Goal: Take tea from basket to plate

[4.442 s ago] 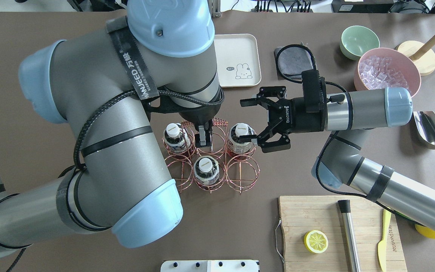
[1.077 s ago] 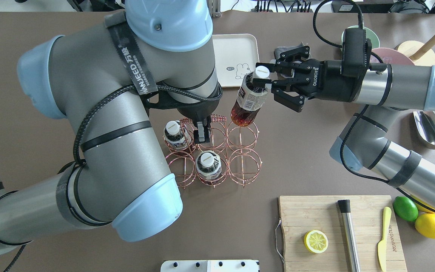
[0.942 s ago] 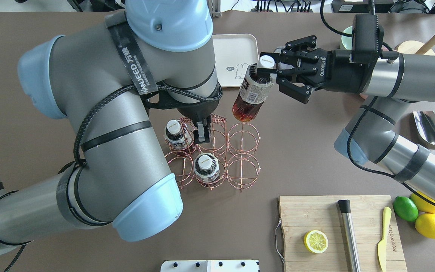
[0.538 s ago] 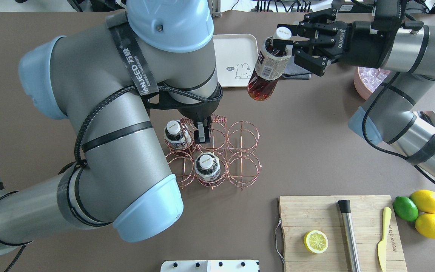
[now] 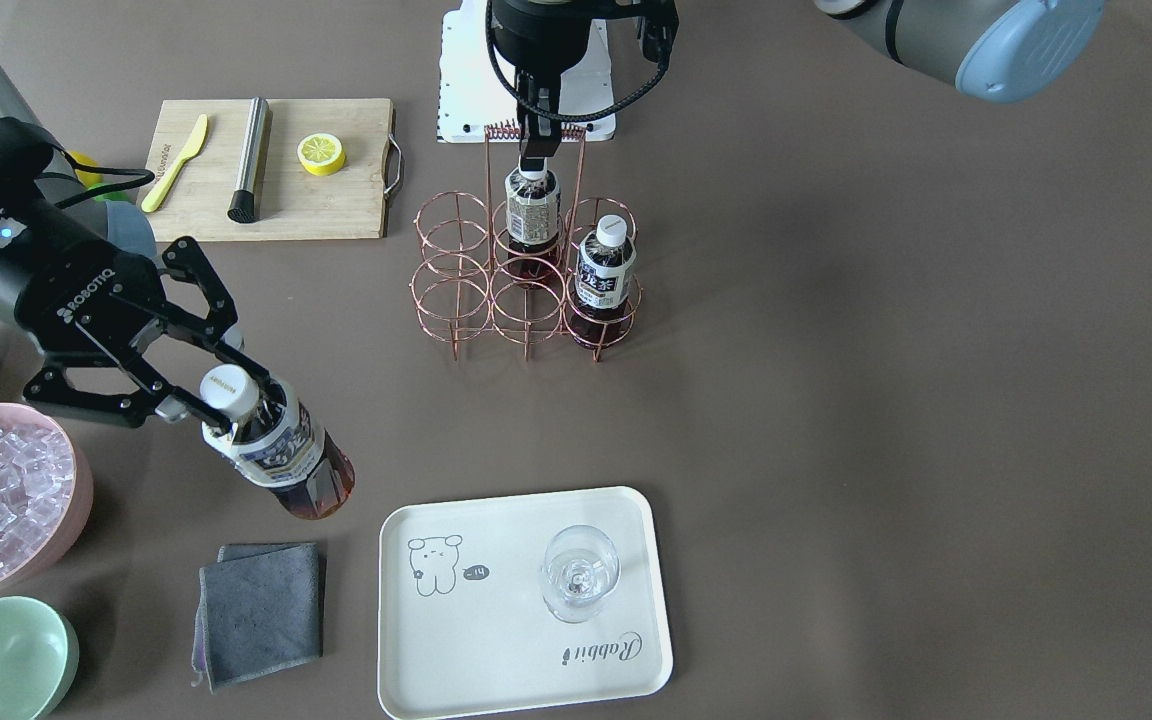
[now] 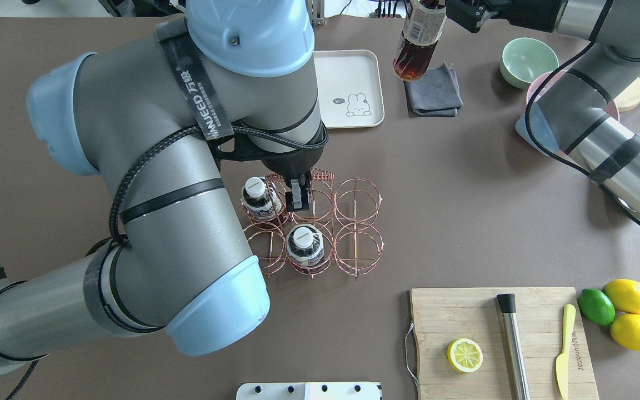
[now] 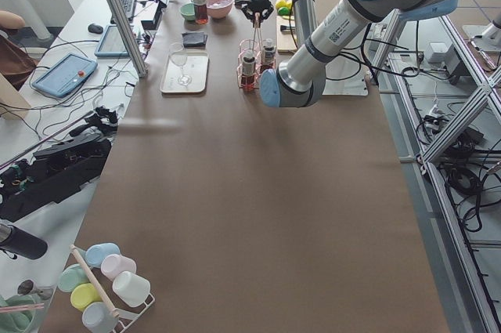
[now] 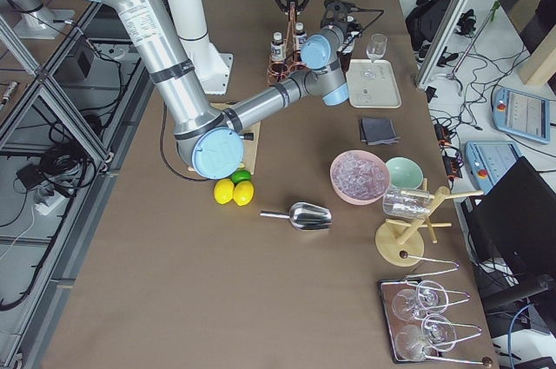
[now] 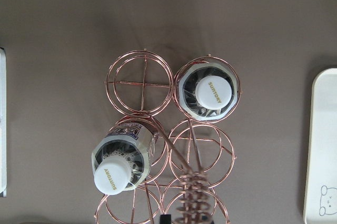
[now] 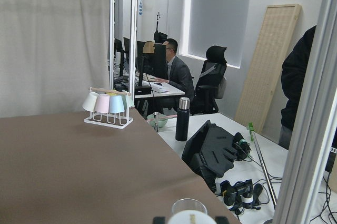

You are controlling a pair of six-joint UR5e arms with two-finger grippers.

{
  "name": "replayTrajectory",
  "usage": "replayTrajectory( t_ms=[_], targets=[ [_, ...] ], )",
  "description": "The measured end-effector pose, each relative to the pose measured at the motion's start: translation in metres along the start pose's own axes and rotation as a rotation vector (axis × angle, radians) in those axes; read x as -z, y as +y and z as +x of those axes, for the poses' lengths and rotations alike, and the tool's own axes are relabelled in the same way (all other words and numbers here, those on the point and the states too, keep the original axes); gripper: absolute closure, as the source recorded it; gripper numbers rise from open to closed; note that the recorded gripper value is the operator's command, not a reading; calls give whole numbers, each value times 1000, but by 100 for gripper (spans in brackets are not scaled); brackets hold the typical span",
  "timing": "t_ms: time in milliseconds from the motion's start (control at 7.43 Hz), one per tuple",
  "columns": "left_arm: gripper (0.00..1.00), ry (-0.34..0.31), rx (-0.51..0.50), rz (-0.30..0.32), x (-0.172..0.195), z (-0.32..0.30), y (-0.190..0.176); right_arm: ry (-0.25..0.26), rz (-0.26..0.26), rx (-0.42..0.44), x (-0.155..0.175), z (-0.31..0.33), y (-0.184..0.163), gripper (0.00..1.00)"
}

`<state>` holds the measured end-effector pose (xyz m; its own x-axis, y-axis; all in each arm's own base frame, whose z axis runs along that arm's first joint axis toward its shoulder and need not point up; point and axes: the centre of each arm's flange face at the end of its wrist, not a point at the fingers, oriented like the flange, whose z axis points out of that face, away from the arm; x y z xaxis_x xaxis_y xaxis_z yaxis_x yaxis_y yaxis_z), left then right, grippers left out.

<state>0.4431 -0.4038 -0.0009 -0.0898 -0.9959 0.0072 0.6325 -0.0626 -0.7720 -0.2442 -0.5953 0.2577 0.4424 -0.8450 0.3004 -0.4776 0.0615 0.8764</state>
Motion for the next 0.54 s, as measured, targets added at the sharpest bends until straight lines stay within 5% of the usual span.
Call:
replayTrajectory(
  t_ms=[538],
  targets=[
    [100,22,10,-9,16,10,-10,201,-21,-60,-71,23,56,100]
  ],
)
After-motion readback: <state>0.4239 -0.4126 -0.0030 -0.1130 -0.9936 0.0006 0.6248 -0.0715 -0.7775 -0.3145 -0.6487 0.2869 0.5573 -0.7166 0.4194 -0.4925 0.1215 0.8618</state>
